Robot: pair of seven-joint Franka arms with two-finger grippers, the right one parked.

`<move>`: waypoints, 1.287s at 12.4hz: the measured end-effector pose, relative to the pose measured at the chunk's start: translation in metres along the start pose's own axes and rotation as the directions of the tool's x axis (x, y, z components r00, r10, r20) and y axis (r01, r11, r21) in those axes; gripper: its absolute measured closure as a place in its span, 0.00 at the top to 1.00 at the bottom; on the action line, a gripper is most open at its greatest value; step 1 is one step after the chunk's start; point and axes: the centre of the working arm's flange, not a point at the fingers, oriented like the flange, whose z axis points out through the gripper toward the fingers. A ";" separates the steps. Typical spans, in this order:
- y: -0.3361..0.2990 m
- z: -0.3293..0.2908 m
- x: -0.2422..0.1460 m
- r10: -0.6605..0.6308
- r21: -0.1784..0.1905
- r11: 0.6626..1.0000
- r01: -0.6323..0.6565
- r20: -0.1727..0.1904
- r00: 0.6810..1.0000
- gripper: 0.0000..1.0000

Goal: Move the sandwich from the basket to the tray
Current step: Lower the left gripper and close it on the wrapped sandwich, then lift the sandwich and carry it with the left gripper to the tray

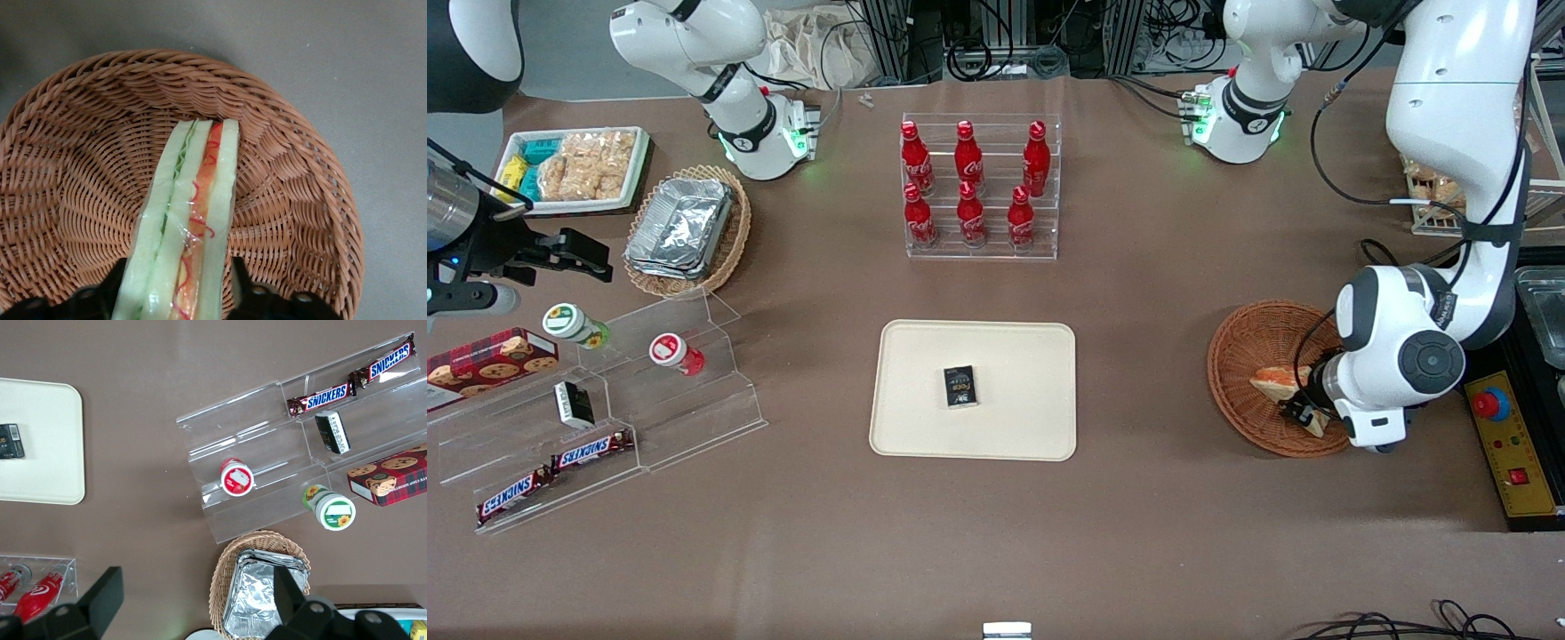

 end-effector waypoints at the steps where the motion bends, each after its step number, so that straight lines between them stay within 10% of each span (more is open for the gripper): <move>1: 0.000 0.000 0.000 0.010 0.000 1.000 -0.010 -0.001 1.000 0.53; 10: 0.044 -0.147 -0.046 0.131 -0.051 0.990 -0.132 -0.019 0.991 0.19; 16: 0.101 -0.238 -0.154 0.409 -0.189 0.892 -0.412 -0.055 0.911 0.19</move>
